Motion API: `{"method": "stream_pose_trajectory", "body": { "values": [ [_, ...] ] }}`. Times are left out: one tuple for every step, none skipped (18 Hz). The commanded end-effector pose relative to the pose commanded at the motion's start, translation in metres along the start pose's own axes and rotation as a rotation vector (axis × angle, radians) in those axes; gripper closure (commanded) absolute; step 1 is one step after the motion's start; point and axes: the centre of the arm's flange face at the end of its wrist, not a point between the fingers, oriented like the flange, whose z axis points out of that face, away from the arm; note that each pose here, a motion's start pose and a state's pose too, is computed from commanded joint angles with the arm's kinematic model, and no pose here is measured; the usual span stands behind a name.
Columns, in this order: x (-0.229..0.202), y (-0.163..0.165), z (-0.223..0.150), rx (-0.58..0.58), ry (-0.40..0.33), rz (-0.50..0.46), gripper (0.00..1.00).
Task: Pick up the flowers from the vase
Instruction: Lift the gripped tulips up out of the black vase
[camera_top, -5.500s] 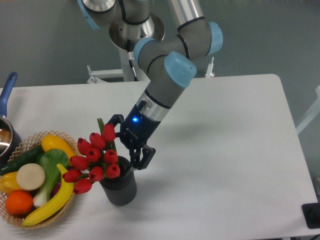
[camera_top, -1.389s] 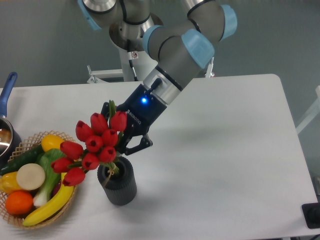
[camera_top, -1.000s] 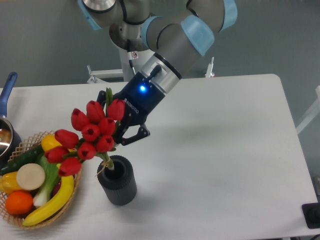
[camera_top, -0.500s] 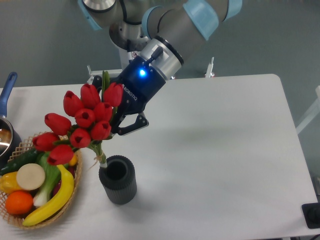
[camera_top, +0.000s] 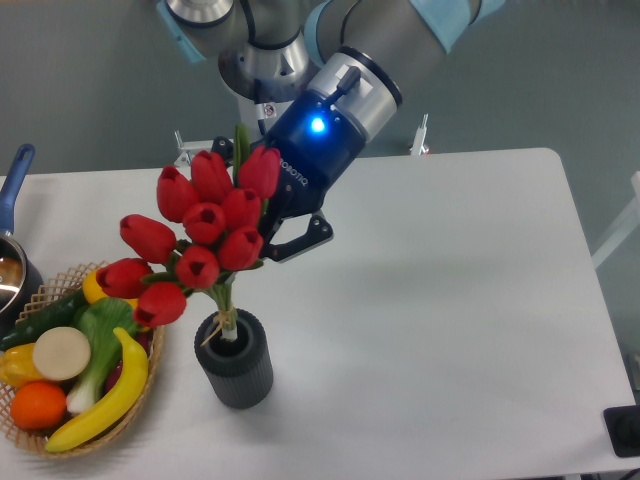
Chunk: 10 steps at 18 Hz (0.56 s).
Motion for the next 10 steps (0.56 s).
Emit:
{"method": "stream_pose_trajectory", "body": {
  "values": [
    [-0.0001,-0.0004,-0.0012,0.0,-0.003,0.004,0.6],
    [-0.0013,-0.0002,-0.0026,0.0,-0.006,0.003,0.6],
    [-0.0043,0.0005,-0.0062,0.002,-0.013,0.001,0.6],
    [-0.0055,0.0007,-0.0077,0.002,-0.016,-0.001,0.6],
    [-0.0067,0.001,-0.0092,0.003,-0.019,-0.001,0.6],
    [-0.0073,0.0012,-0.0099,0.003,-0.02,0.0,0.6],
    [-0.0073,0.0012,-0.0099,0.003,-0.02,-0.002,0.6],
    [-0.0079,0.0013,-0.0107,0.003,-0.022,-0.002,0.6],
    [-0.008,0.002,-0.0104,0.003,-0.021,-0.004,0.6],
    [-0.008,0.002,-0.0104,0.003,-0.021,-0.004,0.6]
  ]
}}
